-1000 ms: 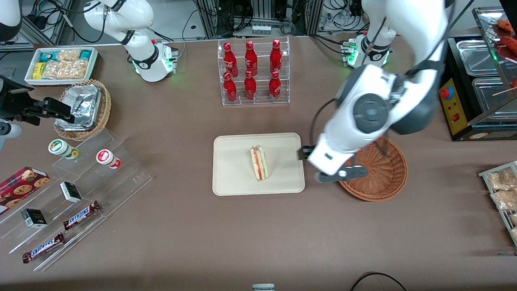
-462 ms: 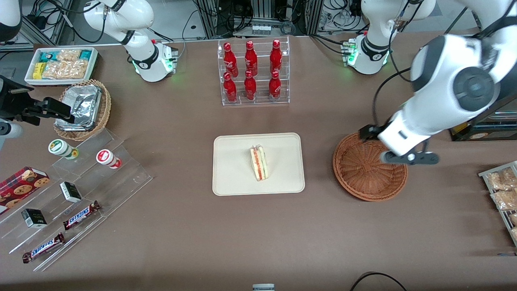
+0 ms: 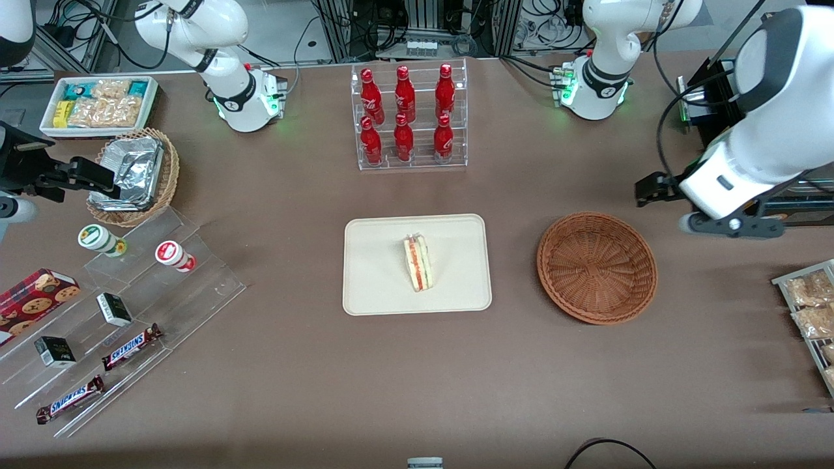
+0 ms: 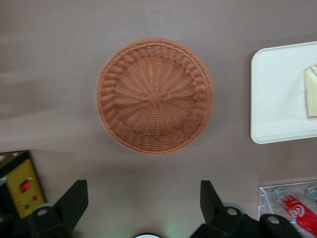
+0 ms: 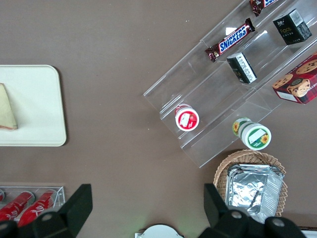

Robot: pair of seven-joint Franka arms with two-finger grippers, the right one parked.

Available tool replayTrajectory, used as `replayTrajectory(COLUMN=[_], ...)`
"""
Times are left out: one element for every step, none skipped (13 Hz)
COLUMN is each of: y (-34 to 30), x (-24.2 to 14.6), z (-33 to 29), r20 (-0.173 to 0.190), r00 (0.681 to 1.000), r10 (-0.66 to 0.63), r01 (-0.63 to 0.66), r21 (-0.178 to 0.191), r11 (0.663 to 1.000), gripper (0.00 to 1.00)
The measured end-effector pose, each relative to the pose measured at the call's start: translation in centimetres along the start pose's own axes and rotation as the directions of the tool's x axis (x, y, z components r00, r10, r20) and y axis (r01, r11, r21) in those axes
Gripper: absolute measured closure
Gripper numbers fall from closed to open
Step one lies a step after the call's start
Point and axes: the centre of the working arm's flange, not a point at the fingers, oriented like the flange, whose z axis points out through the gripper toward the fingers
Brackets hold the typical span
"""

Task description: Place sandwich from basket to tray

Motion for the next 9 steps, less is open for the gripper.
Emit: replayTrajectory(y=[-0.4,-0.7,-0.9,-1.4,-2.1,-2.8,-3.4,-3.9,-4.4], x=[-0.5,-1.1,-1.8,-2.7,-3.8,-4.7,-5.4,-5.8,-5.8], z=[-0.7,-1.5,-2.3,-3.3,-4.3,-5.1,-5.7,-6.0,-6.0], r20=[-0.007,-0.015,-0.024,-0.033,-0.036,-0.033,-0.031,-0.033,-0.032], r00=[1.0,1.0,1.0,0.999,0.999,0.999,0.999,0.999,0.999], r10=[-0.001,-0.002,-0.007,-0.017,-0.023,-0.015,-0.011,-0.016,-0.021], r01=[0.001,0.003,0.008,0.019,0.025,0.017,0.012,0.017,0.022], r21=[0.02,0.034,0.042,0.045,0.046,0.048,0.048,0.047,0.045], r11=[1.0,0.999,0.999,0.999,0.999,0.999,0.999,0.999,0.999], gripper=[0.0,0.0,0.0,0.0,0.0,0.0,0.0,0.0,0.0])
